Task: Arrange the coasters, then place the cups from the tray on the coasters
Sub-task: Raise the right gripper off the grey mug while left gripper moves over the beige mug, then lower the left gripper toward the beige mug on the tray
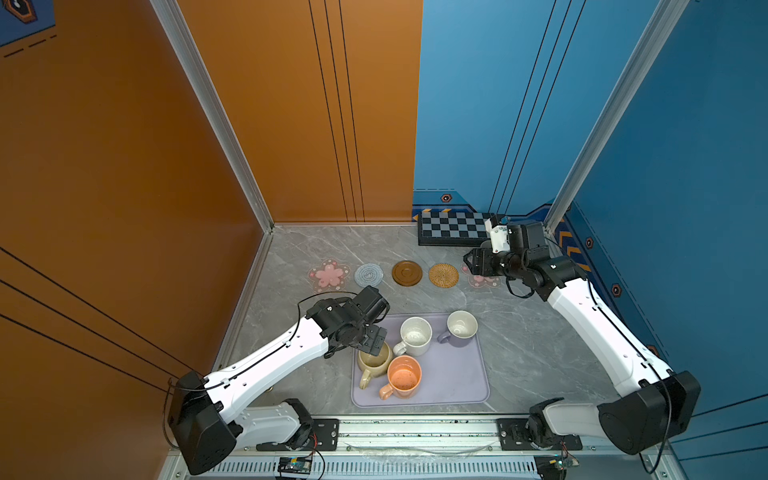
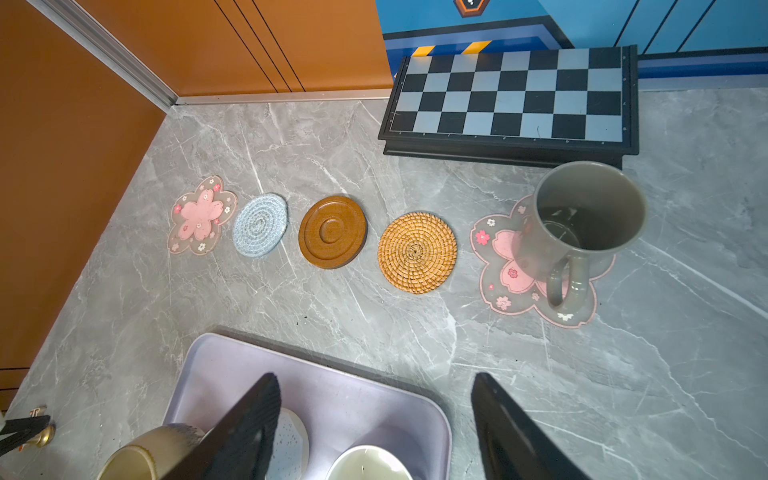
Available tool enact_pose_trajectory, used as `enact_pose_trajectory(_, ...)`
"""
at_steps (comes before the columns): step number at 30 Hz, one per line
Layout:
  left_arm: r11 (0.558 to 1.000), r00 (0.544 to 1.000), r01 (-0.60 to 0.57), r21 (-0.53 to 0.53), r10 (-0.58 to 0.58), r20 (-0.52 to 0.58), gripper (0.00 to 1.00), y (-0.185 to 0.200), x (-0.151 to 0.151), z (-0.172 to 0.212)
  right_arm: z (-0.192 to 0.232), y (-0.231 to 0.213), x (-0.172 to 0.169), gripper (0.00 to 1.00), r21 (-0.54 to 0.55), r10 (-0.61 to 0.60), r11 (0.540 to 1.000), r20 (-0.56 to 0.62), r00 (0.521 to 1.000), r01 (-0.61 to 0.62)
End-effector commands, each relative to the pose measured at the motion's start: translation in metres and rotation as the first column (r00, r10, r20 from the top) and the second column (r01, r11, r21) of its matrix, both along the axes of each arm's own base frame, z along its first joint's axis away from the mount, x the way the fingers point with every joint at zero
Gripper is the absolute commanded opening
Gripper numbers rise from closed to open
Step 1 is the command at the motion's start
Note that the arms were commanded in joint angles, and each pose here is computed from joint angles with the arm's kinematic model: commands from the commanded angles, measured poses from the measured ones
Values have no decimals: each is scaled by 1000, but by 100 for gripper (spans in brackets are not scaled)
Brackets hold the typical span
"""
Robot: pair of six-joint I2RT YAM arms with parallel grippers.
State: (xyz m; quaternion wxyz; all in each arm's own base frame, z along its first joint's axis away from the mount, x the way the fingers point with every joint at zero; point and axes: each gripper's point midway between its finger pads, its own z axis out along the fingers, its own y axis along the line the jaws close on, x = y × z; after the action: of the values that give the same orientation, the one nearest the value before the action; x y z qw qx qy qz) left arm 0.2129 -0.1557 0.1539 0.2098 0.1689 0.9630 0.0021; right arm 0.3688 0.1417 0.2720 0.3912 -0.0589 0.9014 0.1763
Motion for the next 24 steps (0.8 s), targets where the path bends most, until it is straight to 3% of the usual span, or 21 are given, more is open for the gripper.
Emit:
enact_pose_trajectory(1,1000,1000,-7,7,7,-13,98,6,-9,0,12,-1,-4,75,9,-8,1000,23,1000,8)
enact_pose_trajectory(13,999,997,-25,20,27,-78,99,14,-25,-19,16,0,-8,76,18,-6,1000,31,999,5)
enact_pose_trajectory(24,999,993,23,23,-20,-118,99,-1,-42,-29,14,2,-8,77,18,-3,1000,26,1000,2)
